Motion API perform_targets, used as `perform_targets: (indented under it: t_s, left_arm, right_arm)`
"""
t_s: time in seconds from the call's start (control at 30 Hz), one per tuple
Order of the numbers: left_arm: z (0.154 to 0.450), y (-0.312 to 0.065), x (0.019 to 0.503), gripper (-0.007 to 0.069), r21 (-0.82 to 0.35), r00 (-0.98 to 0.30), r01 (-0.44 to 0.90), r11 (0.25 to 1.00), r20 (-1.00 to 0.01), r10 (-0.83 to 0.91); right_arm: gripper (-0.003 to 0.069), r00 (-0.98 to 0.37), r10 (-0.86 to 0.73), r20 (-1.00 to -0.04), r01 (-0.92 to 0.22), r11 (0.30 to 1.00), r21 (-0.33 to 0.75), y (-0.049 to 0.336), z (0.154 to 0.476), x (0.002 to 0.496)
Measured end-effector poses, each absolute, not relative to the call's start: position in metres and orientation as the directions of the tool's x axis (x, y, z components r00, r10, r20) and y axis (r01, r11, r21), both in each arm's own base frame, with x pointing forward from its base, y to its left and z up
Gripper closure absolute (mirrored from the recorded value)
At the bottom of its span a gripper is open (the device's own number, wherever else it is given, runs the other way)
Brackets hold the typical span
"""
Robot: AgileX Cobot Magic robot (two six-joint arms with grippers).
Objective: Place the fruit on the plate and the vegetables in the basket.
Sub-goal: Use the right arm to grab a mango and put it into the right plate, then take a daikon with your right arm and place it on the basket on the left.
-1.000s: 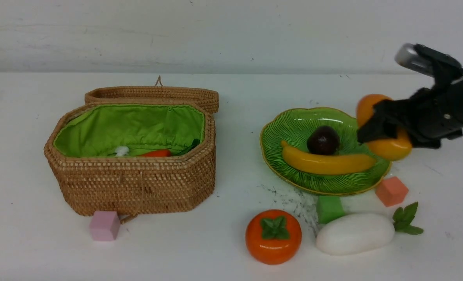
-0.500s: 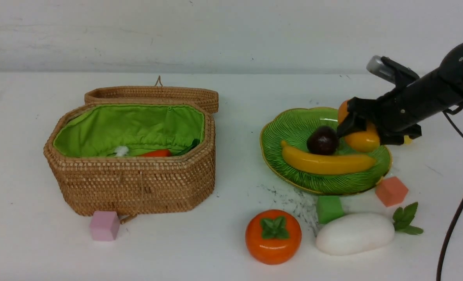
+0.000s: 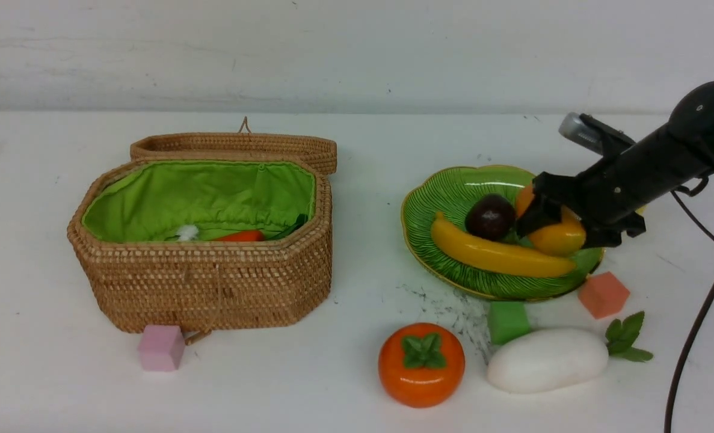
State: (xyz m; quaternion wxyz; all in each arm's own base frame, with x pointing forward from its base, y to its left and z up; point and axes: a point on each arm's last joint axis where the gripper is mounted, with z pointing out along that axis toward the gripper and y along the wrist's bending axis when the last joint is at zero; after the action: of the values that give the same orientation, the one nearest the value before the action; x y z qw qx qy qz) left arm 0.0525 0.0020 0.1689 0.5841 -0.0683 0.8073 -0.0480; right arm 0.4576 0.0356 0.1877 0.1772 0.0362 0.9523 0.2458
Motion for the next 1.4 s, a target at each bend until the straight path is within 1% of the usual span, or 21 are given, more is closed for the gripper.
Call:
perform_targets:
  t_s: [0.07, 0.13, 0.27, 0.5, 0.67, 0.7, 0.73, 0.77, 0.9, 0.93, 0.97, 1.03, 1.07, 1.1, 1.13, 1.17, 1.23, 1.27, 1.33, 1.4]
  left_arm:
    - [0.169, 0.002, 0.052, 0.0473, -0.157, -0.308, -0.054, 0.986, -0.937, -0.166]
    - [0.169, 0.002, 0.052, 0.0473, -0.157, -0.308, -0.054, 0.986, -0.937, -0.166]
    - [0.169, 0.002, 0.052, 0.0473, -0.157, -0.308, -0.054, 0.986, -0.937, -0.166]
    - [0.169, 0.002, 0.052, 0.0468, -0.158, -0.308, -0.054, 0.986, -0.936, -0.167]
    - [0.169, 0.002, 0.052, 0.0461, -0.158, -0.308, -0.054, 0.986, -0.936, -0.167]
    - [0.169, 0.002, 0.052, 0.0460, -0.158, -0.308, -0.054, 0.986, -0.936, -0.167]
    - [0.169, 0.002, 0.052, 0.0460, -0.158, -0.308, -0.054, 0.986, -0.936, -0.167]
    - [0.169, 0.002, 0.052, 0.0460, -0.158, -0.308, -0.054, 0.986, -0.936, -0.167]
    - [0.169, 0.002, 0.052, 0.0460, -0.158, -0.308, -0.054, 0.986, -0.936, -0.167]
    - [0.169, 0.002, 0.052, 0.0460, -0.158, -0.308, -0.054, 0.986, -0.936, -0.167]
    - [0.169, 0.002, 0.052, 0.0460, -0.157, -0.308, -0.054, 0.986, -0.937, -0.166]
    - [0.169, 0.002, 0.052, 0.0460, -0.157, -0.308, -0.054, 0.986, -0.937, -0.166]
    - [0.169, 0.002, 0.052, 0.0460, -0.157, -0.308, -0.054, 0.986, -0.937, -0.166]
    - [0.169, 0.002, 0.052, 0.0460, -0.157, -0.308, -0.054, 0.986, -0.937, -0.166]
    - [0.169, 0.002, 0.052, 0.0460, -0.157, -0.308, -0.054, 0.986, -0.937, -0.166]
    - [0.169, 0.002, 0.052, 0.0460, -0.157, -0.308, -0.054, 0.986, -0.937, -0.166]
    - [0.169, 0.002, 0.052, 0.0460, -0.157, -0.308, -0.054, 0.986, -0.937, -0.166]
    - [0.169, 0.002, 0.052, 0.0460, -0.157, -0.308, -0.054, 0.986, -0.937, -0.166]
    - [0.169, 0.002, 0.052, 0.0460, -0.158, -0.308, -0.054, 0.986, -0.937, -0.167]
    - [0.169, 0.002, 0.052, 0.0460, -0.158, -0.308, -0.054, 0.986, -0.937, -0.167]
  right_arm:
    - [-0.0001, -0.941, 0.145, -0.306, -0.021, 0.877, 0.481, 0.036, 0.187, 0.456]
    - [-0.0021, -0.944, 0.138, -0.299, -0.024, 0.877, 0.480, 0.036, 0.186, 0.455]
    - [-0.0016, -0.950, 0.120, -0.287, -0.034, 0.878, 0.477, 0.036, 0.190, 0.452]
    - [0.0000, -0.957, 0.086, -0.278, -0.061, 0.875, 0.481, 0.038, 0.206, 0.444]
    - [0.0009, -0.959, 0.021, -0.282, -0.120, 0.873, 0.472, 0.039, 0.228, 0.432]
    - [0.0012, -0.956, -0.002, -0.295, -0.144, 0.876, 0.460, 0.038, 0.238, 0.428]
    - [0.0012, -0.956, -0.003, -0.293, -0.144, 0.876, 0.461, 0.038, 0.238, 0.428]
    - [0.0015, -0.953, -0.033, -0.303, -0.171, 0.881, 0.441, 0.038, 0.252, 0.420]
    - [0.0019, -0.952, -0.081, -0.296, -0.201, 0.893, 0.403, 0.036, 0.278, 0.400]
    - [0.0020, -0.949, -0.102, -0.300, -0.218, 0.897, 0.385, 0.038, 0.284, 0.392]
    - [0.0024, -0.939, -0.154, -0.308, -0.262, 0.899, 0.351, 0.041, 0.288, 0.382]
    - [0.0028, -0.892, -0.321, -0.318, -0.409, 0.872, 0.268, 0.050, 0.290, 0.361]
    - [0.0029, -0.885, -0.343, -0.316, -0.428, 0.866, 0.259, 0.051, 0.289, 0.359]
    - [0.0034, -0.843, -0.439, -0.312, -0.513, 0.829, 0.222, 0.057, 0.287, 0.350]
    - [0.0046, -0.724, -0.626, -0.289, -0.680, 0.717, 0.151, 0.065, 0.279, 0.335]
    - [0.0047, -0.691, -0.666, -0.280, -0.716, 0.685, 0.136, 0.065, 0.276, 0.333]
    - [0.0068, -0.450, -0.864, -0.226, -0.892, 0.447, 0.068, 0.071, 0.257, 0.320]
    - [0.0071, -0.404, -0.888, -0.217, -0.914, 0.402, 0.059, 0.072, 0.250, 0.319]
    - [0.0078, -0.274, -0.937, -0.214, -0.960, 0.280, 0.003, 0.073, 0.236, 0.320]
    - [0.0078, -0.220, -0.950, -0.222, -0.969, 0.239, -0.063, 0.073, 0.229, 0.325]
